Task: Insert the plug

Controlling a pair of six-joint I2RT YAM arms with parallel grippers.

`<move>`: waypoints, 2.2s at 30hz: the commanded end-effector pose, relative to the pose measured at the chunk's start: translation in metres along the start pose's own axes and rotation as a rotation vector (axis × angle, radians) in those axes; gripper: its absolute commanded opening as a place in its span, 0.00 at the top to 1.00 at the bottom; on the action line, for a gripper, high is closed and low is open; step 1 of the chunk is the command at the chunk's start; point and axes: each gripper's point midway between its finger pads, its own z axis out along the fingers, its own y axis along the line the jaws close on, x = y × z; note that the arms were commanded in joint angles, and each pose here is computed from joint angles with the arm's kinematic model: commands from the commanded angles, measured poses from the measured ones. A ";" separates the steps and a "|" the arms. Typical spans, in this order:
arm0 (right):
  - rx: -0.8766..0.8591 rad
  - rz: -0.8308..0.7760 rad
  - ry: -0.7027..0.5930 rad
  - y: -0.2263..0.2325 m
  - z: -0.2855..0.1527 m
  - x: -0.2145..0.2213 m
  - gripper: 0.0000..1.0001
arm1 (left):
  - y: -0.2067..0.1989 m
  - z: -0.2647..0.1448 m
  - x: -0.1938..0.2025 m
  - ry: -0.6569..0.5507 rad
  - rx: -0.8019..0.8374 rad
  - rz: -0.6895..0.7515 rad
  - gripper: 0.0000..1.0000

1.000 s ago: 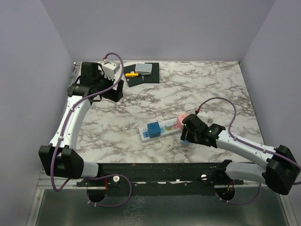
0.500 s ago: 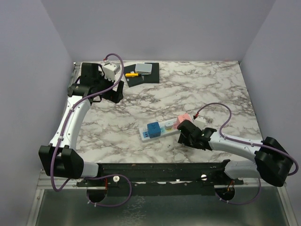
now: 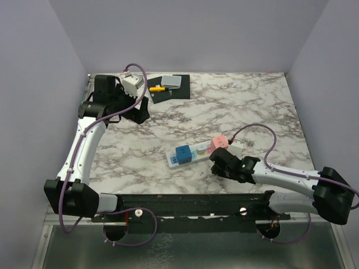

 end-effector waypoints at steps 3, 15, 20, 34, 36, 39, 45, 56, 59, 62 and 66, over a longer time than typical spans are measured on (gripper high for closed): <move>-0.130 0.042 -0.073 0.032 -0.044 -0.023 0.74 | -0.029 -0.024 -0.016 -0.077 0.103 0.066 0.01; -0.533 0.221 -0.350 0.176 -0.148 -0.151 0.72 | -0.070 -0.048 -0.037 -0.181 0.249 0.087 0.01; -0.662 0.349 -0.445 0.213 -0.172 -0.187 0.73 | -0.092 -0.050 -0.047 -0.244 0.336 0.015 0.01; -0.879 0.589 -0.422 0.268 -0.202 -0.215 0.75 | -0.135 -0.058 -0.077 -0.439 0.377 -0.055 0.01; -0.900 0.609 -0.394 0.276 -0.204 -0.214 0.75 | -0.138 -0.060 -0.082 -0.461 0.377 -0.059 0.01; -0.934 0.623 -0.365 0.286 -0.208 -0.214 0.75 | -0.140 -0.063 -0.088 -0.485 0.377 -0.064 0.03; -1.003 0.642 -0.295 0.298 -0.216 -0.208 0.75 | -0.136 -0.061 -0.092 -0.499 0.350 -0.071 0.13; -1.088 0.629 -0.216 0.313 -0.223 -0.197 0.76 | -0.131 -0.057 -0.100 -0.516 0.328 -0.096 0.39; -1.098 0.619 -0.191 0.316 -0.222 -0.191 0.76 | -0.130 -0.061 -0.105 -0.533 0.321 -0.087 0.46; -1.108 0.616 -0.179 0.316 -0.221 -0.188 0.76 | -0.129 -0.061 -0.106 -0.539 0.315 -0.079 0.56; -1.122 0.605 -0.174 0.317 -0.222 -0.185 0.71 | -0.129 -0.060 -0.104 -0.535 0.315 -0.064 0.80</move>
